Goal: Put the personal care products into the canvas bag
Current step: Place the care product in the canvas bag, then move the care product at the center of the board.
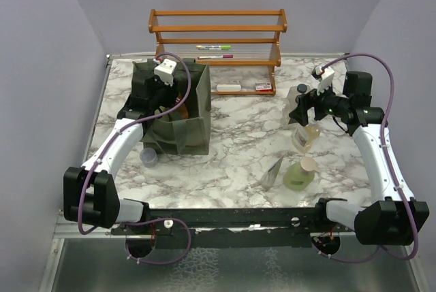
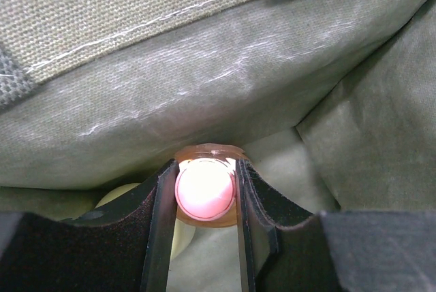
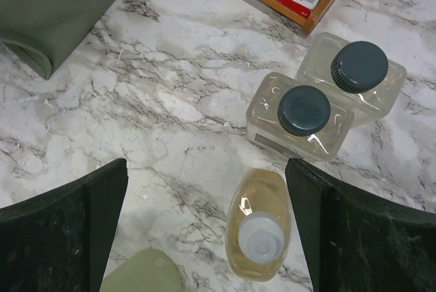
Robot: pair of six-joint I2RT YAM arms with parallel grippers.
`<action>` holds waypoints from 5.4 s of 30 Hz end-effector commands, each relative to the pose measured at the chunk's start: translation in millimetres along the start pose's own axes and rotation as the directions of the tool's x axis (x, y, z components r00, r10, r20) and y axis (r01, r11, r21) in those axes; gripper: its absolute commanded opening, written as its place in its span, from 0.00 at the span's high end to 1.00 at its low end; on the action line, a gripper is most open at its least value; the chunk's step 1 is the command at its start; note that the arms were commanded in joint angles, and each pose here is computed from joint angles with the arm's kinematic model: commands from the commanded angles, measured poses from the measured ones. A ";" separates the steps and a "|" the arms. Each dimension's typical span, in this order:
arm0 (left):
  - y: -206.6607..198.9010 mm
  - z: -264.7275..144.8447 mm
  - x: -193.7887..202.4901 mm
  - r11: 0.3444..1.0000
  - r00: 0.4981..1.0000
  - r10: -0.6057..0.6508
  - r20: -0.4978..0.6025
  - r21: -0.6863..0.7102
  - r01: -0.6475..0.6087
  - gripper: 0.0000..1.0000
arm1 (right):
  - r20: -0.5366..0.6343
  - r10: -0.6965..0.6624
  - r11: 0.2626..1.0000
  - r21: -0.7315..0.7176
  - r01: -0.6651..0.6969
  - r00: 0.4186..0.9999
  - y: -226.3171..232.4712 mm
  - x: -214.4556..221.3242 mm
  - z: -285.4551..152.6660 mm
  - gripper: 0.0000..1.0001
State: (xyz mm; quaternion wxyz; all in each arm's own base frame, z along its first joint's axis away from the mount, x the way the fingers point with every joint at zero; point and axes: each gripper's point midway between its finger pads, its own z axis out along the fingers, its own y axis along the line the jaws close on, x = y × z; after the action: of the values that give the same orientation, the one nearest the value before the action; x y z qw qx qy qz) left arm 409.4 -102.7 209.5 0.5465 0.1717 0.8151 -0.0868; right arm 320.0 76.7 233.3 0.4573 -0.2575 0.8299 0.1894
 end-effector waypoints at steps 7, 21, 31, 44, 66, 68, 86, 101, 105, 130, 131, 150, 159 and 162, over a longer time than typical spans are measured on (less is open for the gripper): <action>7.9 7.9 -33.2 0.999 0.995 0.041 0.089 -0.002 -0.041 0.90 | 0.020 -0.008 1.000 0.002 0.008 1.000 0.2 -4.9 -3.4 0.01; 4.3 -2.8 -38.2 0.999 0.994 0.042 0.097 0.009 -0.043 0.61 | 0.017 -0.006 1.000 -0.003 0.006 1.000 0.0 -4.9 -2.4 0.01; 9.9 -7.2 -42.1 0.999 0.995 0.043 0.086 -0.022 -0.041 0.40 | 0.016 -0.001 1.000 -0.012 0.001 1.000 0.1 -7.9 -1.5 0.01; 9.0 -26.7 -65.2 0.998 0.993 0.053 0.104 -0.023 -0.051 0.27 | 0.016 -0.003 1.000 -0.008 0.003 1.000 -0.1 -8.6 -2.6 0.01; -0.9 -100.0 -138.8 0.998 0.972 0.055 0.227 -0.010 -0.054 0.05 | 0.013 -0.062 0.980 0.192 0.058 0.998 -34.1 -26.9 -18.4 0.01; -1.9 -107.6 -147.9 0.997 0.968 0.073 0.240 -0.009 -0.073 0.04 | 0.008 -0.049 0.978 0.202 0.047 0.999 -38.2 -28.6 -16.1 0.01; 1.5 -121.8 -164.1 0.993 0.956 0.114 0.270 -0.038 -0.108 0.03 | -0.065 0.031 0.965 0.261 -0.013 0.997 -62.1 -2.9 33.5 0.01; 3.5 -119.3 -162.6 0.993 0.958 0.113 0.263 -0.048 -0.104 0.03 | -0.112 0.061 0.944 0.328 -0.021 0.992 -77.5 26.1 67.2 0.01; 2.6 -117.4 -161.3 0.994 0.959 0.110 0.260 -0.039 -0.104 0.03 | -0.125 0.070 0.946 0.323 -0.026 0.990 -75.9 32.8 77.1 0.01; -24.0 -127.1 -176.4 0.972 0.939 0.174 0.296 0.099 -0.211 0.02 | -0.075 -0.321 0.900 -0.336 0.279 0.944 94.4 26.0 105.2 0.52; -26.8 -127.3 -174.7 0.969 0.940 0.177 0.293 0.114 -0.218 0.01 | -0.072 -0.351 0.875 -0.382 0.299 0.934 106.9 30.5 105.2 0.52; -60.1 -132.1 -153.4 0.917 0.942 0.180 0.282 0.299 -0.265 0.01 | -0.007 -0.545 0.648 -0.639 0.415 0.839 187.3 67.7 83.6 0.25; -87.4 -137.9 -142.6 0.844 0.941 0.183 0.286 0.445 -0.300 0.01 | 0.055 -0.509 0.687 -0.576 0.444 0.859 189.8 34.8 66.1 0.01; -94.5 -139.3 -141.8 0.820 0.936 0.198 0.291 0.475 -0.321 0.01 | 0.088 -0.500 0.702 -0.541 0.463 0.861 188.5 18.8 55.5 0.01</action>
State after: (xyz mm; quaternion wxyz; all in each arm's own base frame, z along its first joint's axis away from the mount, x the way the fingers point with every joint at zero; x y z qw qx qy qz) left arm 318.1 -156.1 390.7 0.5929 0.3683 0.6838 -0.2126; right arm 236.7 252.7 170.9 0.3327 -0.6046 0.6668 0.2813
